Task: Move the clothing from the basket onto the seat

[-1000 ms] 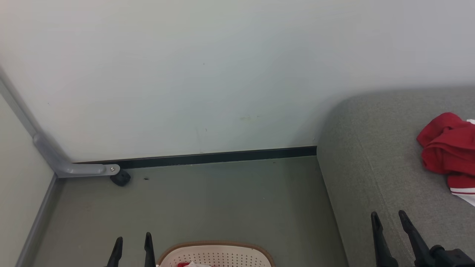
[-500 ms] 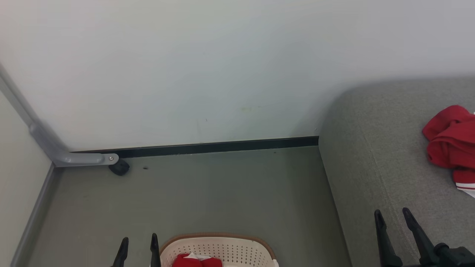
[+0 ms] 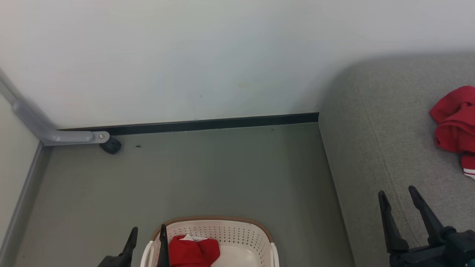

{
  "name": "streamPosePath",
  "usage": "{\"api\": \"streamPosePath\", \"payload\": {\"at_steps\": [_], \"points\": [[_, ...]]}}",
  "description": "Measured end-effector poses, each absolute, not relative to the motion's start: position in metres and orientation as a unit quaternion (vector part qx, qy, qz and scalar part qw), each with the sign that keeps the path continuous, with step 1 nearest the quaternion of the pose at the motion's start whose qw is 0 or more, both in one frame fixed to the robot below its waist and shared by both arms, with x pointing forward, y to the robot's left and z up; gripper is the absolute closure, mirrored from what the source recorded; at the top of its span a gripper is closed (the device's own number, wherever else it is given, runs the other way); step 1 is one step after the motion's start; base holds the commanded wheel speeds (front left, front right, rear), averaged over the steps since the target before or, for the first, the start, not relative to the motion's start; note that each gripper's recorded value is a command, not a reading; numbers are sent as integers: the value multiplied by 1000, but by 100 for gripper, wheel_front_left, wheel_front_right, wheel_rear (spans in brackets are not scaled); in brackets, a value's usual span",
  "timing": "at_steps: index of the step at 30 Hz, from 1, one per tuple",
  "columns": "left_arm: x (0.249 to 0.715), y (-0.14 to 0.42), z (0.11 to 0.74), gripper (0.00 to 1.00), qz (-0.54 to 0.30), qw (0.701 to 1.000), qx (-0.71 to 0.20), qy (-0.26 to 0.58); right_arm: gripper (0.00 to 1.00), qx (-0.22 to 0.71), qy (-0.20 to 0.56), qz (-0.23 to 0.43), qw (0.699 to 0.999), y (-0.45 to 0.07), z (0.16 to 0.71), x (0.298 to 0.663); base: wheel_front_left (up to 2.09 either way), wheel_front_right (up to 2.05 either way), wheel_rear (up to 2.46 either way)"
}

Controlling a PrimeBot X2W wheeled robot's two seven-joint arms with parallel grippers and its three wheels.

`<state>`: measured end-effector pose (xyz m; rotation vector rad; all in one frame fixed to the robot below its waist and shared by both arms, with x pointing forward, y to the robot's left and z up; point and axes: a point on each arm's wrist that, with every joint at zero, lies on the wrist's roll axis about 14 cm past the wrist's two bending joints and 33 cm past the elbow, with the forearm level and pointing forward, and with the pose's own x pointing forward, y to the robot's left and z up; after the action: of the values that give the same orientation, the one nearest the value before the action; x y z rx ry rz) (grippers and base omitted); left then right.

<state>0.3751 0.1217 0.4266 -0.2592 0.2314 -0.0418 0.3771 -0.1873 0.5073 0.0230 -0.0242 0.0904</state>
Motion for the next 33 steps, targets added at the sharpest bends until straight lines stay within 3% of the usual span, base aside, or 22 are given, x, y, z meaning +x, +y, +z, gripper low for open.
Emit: {"api": "streamPosePath", "payload": {"at_steps": [14,33], "points": [[394,68,359,0,-100,961,-98,237,0,-8,-32,45,998,-197,521,414,0,0,0],[394,13,233,0,-206,874,-5,440,0,-39,-53,30,997,-212,517,472,0,0,0]]}}
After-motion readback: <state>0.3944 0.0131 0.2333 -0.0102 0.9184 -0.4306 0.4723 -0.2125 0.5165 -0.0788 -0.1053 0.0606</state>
